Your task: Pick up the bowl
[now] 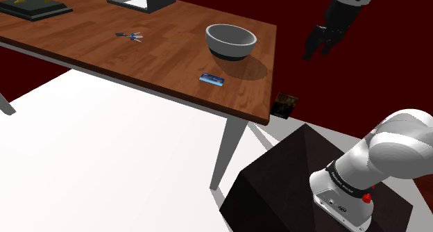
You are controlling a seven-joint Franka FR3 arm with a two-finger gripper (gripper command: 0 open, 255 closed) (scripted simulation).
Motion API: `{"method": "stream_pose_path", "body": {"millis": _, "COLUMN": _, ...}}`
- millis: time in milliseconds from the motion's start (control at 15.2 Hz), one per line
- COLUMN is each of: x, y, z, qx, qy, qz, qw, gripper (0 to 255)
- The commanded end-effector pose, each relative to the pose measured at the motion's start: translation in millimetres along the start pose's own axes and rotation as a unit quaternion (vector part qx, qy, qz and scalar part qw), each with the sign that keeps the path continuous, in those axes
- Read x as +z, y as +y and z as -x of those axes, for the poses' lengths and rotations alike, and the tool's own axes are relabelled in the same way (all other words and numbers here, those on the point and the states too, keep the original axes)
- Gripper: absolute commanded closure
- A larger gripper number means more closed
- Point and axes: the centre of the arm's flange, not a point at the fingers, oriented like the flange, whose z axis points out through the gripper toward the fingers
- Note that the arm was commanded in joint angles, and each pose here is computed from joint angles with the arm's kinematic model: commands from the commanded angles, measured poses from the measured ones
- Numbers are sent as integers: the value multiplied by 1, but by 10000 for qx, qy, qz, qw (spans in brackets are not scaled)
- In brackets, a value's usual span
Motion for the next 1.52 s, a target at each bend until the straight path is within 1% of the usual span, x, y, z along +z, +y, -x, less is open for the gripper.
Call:
{"method": "stream_pose_path", "body": {"millis": 0, "x": 0, "y": 0, "z": 0, "qx": 0, "qy": 0, "qz": 0, "qw": 10000, "gripper": 0}}
{"method": "stream_pose_path", "body": {"millis": 726, "x": 20, "y": 5, "z": -146, "qx": 311, "qy": -95, "qz": -450, "qw": 9985, "gripper": 0}}
{"method": "stream_pose_path", "body": {"millis": 1452, "x": 43, "y": 17, "z": -291, "qx": 620, "qy": -190, "qz": -898, "qw": 9938, "gripper": 0}}
